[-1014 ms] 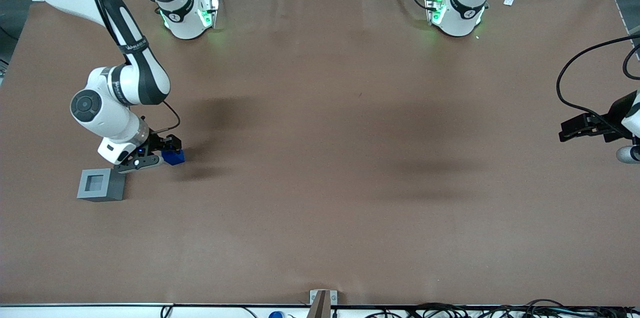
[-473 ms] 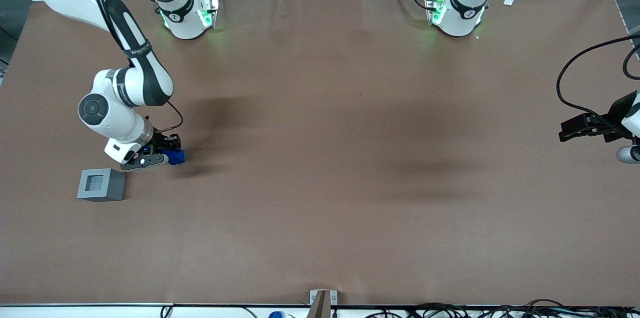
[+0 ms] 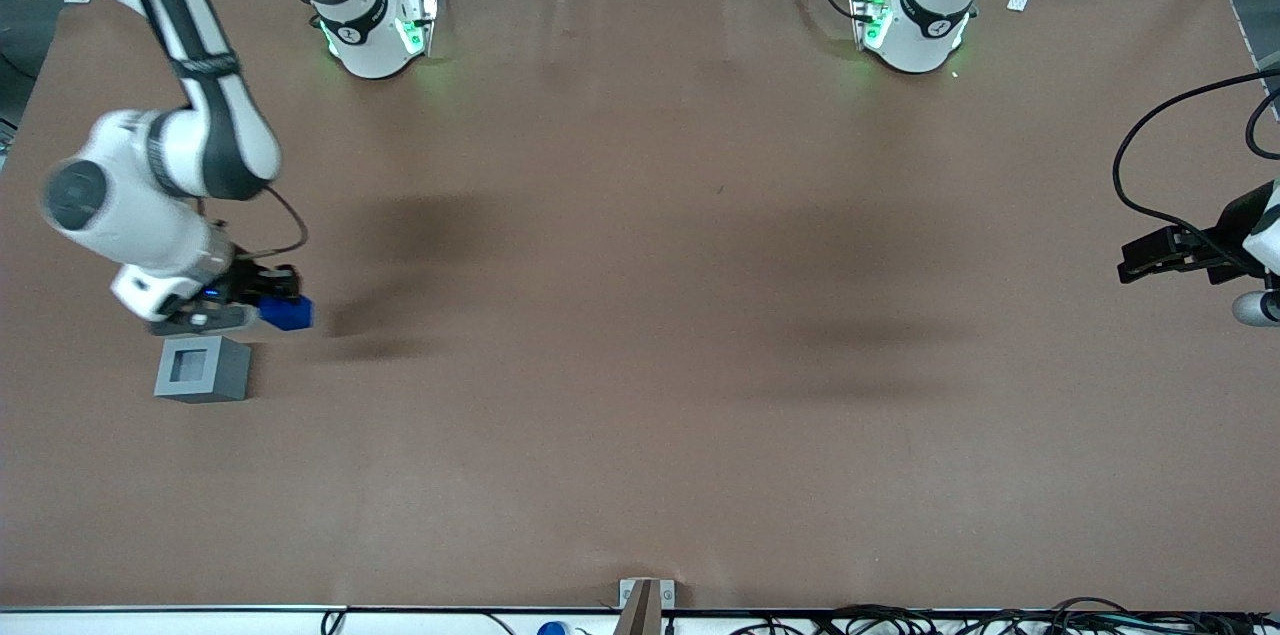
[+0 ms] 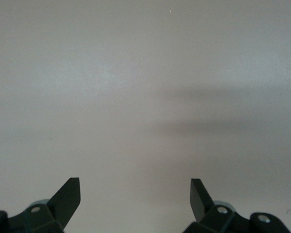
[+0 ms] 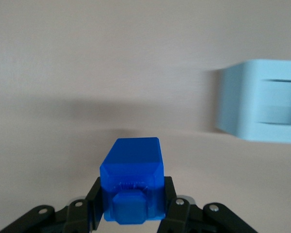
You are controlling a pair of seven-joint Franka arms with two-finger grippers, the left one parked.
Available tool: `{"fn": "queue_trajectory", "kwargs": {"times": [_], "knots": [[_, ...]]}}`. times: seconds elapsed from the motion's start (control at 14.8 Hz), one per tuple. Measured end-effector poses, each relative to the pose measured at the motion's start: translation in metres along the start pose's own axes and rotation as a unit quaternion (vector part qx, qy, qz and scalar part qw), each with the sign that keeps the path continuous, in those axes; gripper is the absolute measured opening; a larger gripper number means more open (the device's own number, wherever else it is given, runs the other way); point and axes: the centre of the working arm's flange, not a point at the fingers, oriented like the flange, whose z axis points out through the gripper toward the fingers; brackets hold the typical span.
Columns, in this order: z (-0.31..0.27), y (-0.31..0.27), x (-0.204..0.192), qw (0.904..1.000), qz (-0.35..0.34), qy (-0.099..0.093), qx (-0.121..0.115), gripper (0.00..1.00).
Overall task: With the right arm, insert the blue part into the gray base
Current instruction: 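Lift the blue cube and carry it over the gray base's opening, then lower the blue cube into the gray base's square opening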
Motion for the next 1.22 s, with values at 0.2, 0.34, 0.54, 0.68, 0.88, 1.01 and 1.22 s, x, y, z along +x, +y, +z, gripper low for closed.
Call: {"fn": "queue_trajectory", "kwargs": {"times": [0.2, 0.34, 0.54, 0.68, 0.88, 1.01, 1.22], "knots": [[-0.078, 0.067, -0.003, 0.9989, 0.042, 0.018, -0.011, 0.51], [-0.101, 0.1, -0.001, 0.9977, 0.065, 0.013, -0.015, 0.51], [-0.086, 0.135, 0.015, 0.9958, 0.088, 0.002, -0.023, 0.51], [-0.055, 0.151, 0.031, 0.995, 0.096, -0.014, -0.026, 0.51], [-0.024, 0.157, 0.057, 0.9944, 0.099, -0.032, -0.02, 0.51], [-0.018, 0.156, 0.067, 0.9937, 0.102, -0.046, -0.006, 0.51], [-0.022, 0.151, 0.074, 0.9936, 0.094, -0.062, 0.004, 0.51]]}}
